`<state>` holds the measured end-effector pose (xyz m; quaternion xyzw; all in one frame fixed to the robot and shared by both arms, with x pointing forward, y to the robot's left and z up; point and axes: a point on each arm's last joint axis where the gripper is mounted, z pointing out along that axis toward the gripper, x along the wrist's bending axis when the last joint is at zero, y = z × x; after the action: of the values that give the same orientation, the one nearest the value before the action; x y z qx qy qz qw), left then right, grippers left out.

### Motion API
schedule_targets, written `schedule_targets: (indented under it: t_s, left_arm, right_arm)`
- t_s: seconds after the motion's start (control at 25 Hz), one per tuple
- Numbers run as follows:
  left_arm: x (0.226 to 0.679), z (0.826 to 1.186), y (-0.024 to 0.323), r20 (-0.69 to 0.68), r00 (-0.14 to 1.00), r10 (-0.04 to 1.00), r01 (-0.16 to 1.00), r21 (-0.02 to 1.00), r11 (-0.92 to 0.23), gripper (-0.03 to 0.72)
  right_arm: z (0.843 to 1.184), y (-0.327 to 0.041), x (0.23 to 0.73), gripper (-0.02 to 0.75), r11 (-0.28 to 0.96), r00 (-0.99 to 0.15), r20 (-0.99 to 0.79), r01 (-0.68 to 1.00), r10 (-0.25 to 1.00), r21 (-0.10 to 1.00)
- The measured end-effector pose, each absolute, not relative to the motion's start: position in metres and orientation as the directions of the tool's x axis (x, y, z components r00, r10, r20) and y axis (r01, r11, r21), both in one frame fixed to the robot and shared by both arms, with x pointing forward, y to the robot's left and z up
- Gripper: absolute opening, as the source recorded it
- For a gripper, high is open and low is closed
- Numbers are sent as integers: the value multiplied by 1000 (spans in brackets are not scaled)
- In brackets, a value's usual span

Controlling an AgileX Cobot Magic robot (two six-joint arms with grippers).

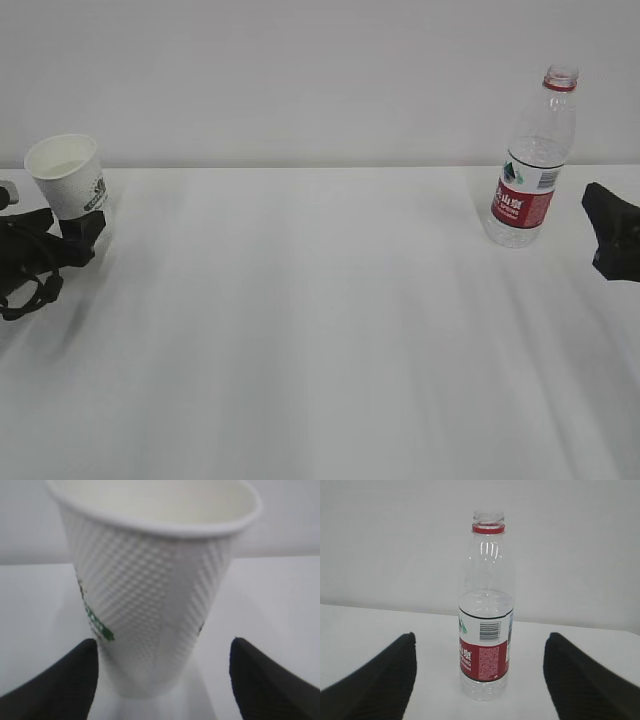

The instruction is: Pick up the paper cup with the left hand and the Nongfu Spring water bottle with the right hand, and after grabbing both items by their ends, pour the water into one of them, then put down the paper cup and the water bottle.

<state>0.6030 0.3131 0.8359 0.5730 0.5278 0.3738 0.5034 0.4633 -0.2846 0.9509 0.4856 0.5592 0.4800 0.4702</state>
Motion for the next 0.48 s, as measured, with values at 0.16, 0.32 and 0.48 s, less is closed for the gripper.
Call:
schedule_targets:
  t_s: [0.16,0.32,0.48]
  left_arm:
    - [590,834,312,-113,159,981,267,961,67,599]
    - [578,850,310,-108,161,981,255,965,65,599]
    - [564,866,309,-105,162,981,243,968,64,586]
  right_arm:
    - [951,-285,463,593,67,-86,-60,92,994,993]
    - [951,-284,463,593,69,-88,-60,92,994,993]
    - [951,-283,463,593,78,-108,-69,90,992,993]
